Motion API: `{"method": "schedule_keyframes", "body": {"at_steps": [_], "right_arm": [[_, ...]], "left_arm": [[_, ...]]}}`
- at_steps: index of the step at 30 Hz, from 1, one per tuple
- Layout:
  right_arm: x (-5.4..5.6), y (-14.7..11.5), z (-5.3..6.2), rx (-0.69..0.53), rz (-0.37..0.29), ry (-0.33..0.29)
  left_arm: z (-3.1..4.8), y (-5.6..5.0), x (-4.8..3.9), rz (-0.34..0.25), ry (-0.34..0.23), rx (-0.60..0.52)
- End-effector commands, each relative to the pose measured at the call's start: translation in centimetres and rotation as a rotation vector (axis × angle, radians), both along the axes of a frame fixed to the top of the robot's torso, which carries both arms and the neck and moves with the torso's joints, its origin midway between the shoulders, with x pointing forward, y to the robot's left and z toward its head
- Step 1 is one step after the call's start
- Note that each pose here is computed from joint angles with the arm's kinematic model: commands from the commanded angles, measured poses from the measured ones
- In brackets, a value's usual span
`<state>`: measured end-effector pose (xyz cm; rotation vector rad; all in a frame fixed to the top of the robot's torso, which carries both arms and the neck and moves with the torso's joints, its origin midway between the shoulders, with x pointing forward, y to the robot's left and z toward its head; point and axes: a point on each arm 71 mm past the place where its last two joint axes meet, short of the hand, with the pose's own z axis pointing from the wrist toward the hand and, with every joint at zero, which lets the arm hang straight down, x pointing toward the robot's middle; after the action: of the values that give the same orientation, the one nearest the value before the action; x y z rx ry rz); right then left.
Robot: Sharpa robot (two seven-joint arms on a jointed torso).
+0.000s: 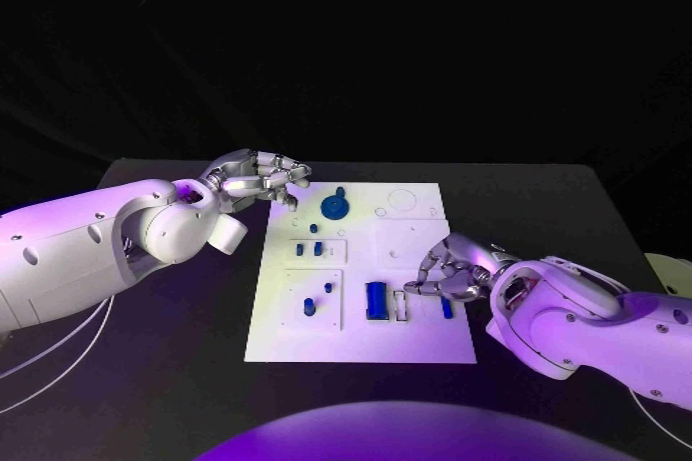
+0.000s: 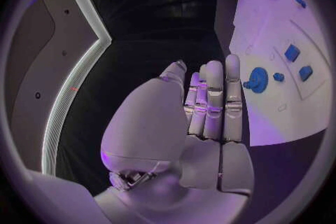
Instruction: Assemble the parts on the task board
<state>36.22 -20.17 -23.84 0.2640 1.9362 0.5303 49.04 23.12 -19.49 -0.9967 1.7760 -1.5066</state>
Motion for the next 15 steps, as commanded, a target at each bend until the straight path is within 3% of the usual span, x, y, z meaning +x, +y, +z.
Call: {"method": "schedule_keyframes", "body": {"at_steps": [1, 8, 15], "right_arm": [[0.1, -1.2, 0.4, 0.036, -0.056, -0.011], [0.0, -4.3, 0.0, -0.042, -0.091, -0.001], [-0.9, -5.7, -1.6, -0.104, -0.097, 0.058]], "left_arm": [[0.16, -0.2, -0.01, 0.004, -0.01, -0.015], [0.2, -0.4, -0.11, 0.003, -0.008, -0.025], [0.11, -0.4, -0.12, 0.007, 0.003, -0.029]]}}
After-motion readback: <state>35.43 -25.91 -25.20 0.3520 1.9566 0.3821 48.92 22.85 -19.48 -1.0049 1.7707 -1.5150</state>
